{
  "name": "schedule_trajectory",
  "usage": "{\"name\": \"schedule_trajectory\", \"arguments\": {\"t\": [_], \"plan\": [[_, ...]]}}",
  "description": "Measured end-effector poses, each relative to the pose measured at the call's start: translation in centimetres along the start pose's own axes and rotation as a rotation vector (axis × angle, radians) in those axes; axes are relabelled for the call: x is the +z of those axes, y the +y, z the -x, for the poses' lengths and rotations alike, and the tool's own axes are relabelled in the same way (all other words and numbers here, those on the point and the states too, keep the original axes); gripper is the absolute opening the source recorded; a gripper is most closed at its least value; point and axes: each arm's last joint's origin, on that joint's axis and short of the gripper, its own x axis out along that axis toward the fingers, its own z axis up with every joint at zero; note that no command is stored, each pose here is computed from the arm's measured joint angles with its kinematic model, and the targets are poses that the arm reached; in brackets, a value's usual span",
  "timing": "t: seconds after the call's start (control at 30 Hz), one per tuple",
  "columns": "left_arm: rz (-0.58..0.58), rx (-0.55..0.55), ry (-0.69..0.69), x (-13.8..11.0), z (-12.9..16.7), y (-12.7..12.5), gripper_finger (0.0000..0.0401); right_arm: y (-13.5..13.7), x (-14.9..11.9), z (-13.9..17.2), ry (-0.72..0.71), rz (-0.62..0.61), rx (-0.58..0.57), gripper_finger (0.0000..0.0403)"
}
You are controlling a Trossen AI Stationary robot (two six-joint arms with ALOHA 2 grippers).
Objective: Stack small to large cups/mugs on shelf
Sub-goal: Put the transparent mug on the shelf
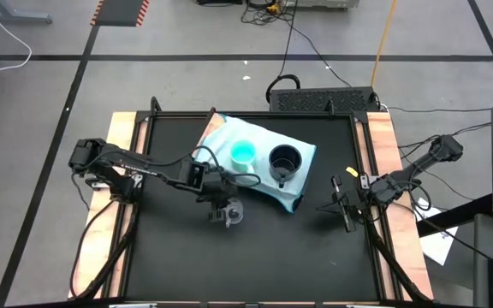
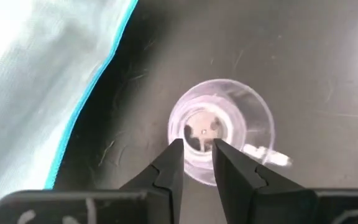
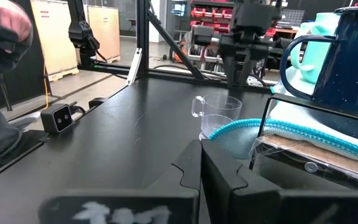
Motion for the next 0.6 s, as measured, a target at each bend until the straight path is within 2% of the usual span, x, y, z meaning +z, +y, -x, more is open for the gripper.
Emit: {"name": "schedule_trajectory", "arguments": {"t": [0.33, 0.6], "plan": [[0.015, 0.051, 0.124, -0.7, -3.1, 0.5, 0.0086, 0.0, -0.1, 0.0, 0.013, -0.003, 0.001, 0.0000], [0.010, 0.049, 0.107, -0.5, -2.7, 0.8, 0.0086, 0.0, -0.2, -0.1, 0.021, -0.001, 0.001, 0.0000]]}}
